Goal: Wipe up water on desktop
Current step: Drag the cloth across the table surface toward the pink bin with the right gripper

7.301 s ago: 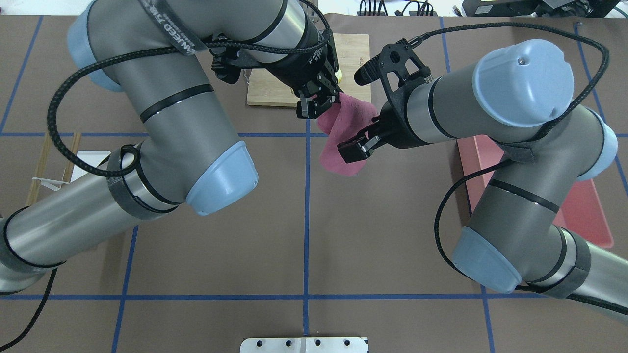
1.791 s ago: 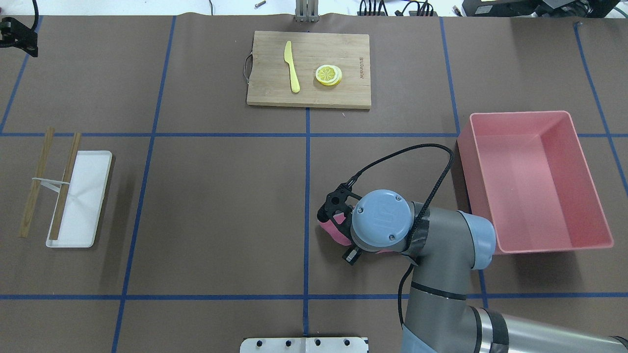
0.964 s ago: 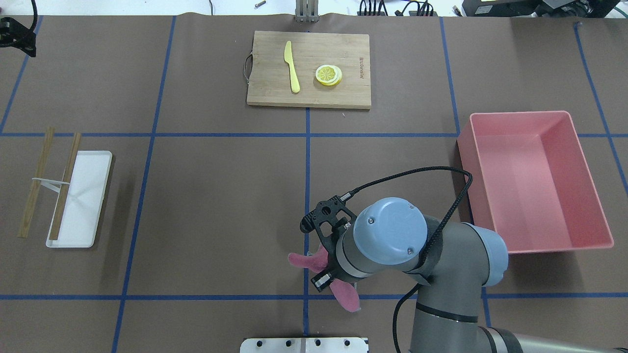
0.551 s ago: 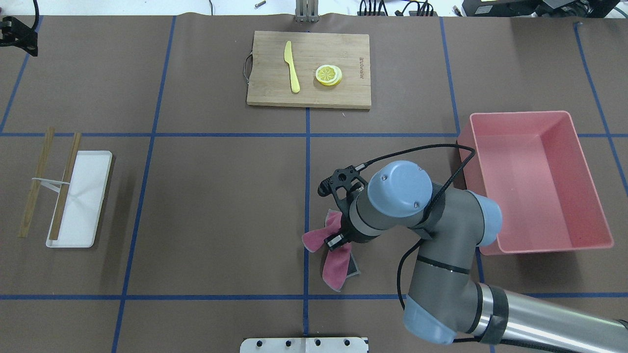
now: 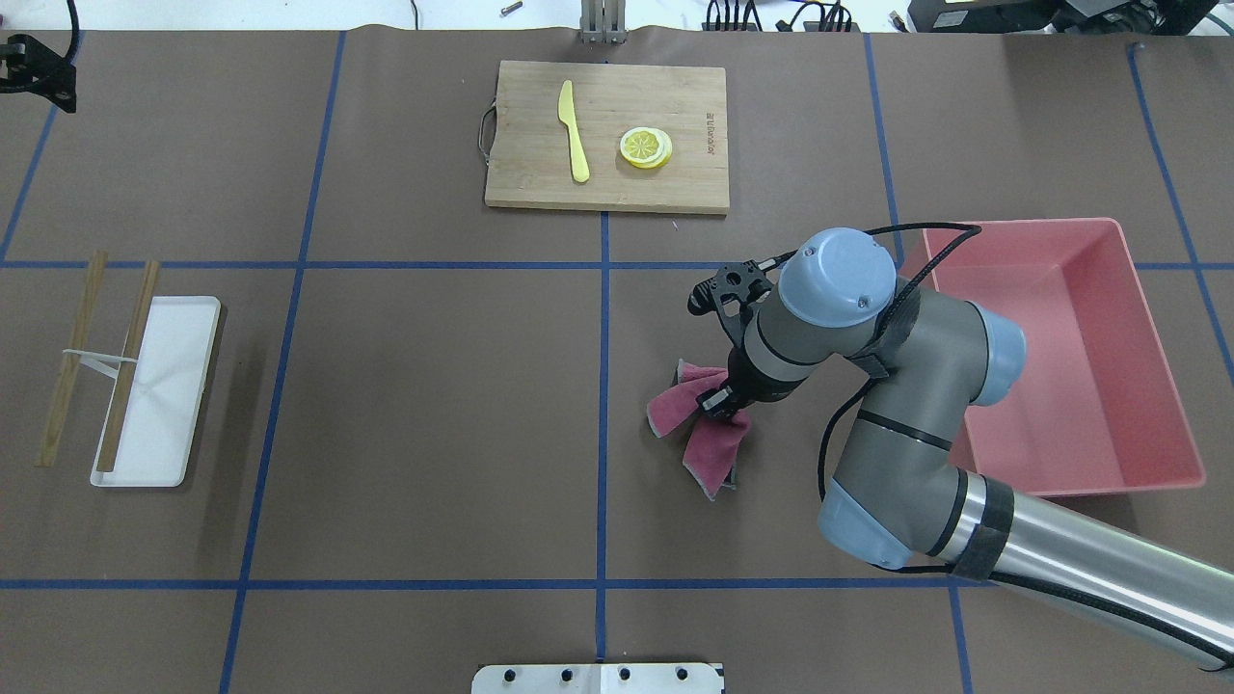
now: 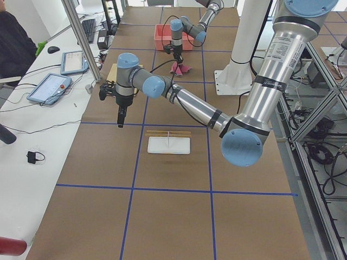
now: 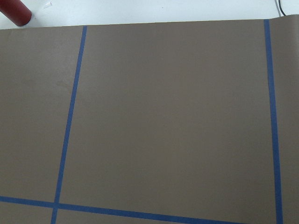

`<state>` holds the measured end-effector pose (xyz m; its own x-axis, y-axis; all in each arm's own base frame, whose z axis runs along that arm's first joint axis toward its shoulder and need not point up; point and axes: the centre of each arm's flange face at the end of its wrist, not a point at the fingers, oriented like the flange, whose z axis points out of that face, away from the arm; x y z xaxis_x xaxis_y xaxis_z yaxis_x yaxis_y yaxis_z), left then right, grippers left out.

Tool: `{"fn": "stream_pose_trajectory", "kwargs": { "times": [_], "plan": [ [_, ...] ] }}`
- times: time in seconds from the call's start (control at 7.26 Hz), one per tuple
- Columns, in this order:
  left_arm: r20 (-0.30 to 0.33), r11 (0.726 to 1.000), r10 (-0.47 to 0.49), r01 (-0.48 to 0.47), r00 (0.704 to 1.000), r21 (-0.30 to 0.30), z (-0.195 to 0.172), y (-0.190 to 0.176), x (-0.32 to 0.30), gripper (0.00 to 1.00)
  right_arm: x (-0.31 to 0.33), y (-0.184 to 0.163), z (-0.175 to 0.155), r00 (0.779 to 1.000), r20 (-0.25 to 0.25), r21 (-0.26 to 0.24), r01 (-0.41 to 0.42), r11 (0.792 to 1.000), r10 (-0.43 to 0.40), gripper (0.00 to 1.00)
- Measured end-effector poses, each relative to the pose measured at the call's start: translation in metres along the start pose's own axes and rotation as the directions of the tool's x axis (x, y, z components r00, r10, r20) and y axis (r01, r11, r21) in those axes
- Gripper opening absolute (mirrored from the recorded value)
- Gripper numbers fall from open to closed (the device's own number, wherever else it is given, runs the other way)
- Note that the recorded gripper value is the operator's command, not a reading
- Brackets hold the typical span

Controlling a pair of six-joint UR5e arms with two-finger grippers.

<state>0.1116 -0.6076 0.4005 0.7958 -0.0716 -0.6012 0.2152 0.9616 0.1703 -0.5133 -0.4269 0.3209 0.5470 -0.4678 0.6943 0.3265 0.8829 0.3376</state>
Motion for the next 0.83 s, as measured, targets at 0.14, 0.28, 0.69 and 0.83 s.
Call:
{"fn": "stream_pose_trajectory", "kwargs": {
  "times": [0.14, 0.28, 0.69, 0.83],
  "plan": [
    [0.001, 1.000, -0.001, 0.001, 1.000, -0.002, 0.002, 0.000, -0.001, 0.98, 0.019, -0.009, -0.004, 1.000, -0.013, 0.005, -0.017, 1.000, 0.017, 0.00],
    [0.003, 1.000, -0.001, 0.001, 1.000, -0.005, 0.004, -0.001, -0.002, 0.98, 0.038, -0.018, -0.008, 0.999, -0.025, 0.006, -0.026, 1.000, 0.027, 0.00],
    [0.004, 1.000, -0.004, 0.004, 1.000, -0.008, 0.007, -0.001, -0.003, 0.98, 0.090, -0.046, -0.021, 0.997, -0.062, 0.020, -0.053, 0.998, 0.054, 0.00],
    [0.004, 1.000, -0.005, 0.005, 1.000, -0.009, 0.007, 0.000, -0.003, 0.98, 0.096, -0.058, -0.032, 0.996, -0.059, 0.039, -0.060, 0.997, 0.062, 0.00]
  ]
}}
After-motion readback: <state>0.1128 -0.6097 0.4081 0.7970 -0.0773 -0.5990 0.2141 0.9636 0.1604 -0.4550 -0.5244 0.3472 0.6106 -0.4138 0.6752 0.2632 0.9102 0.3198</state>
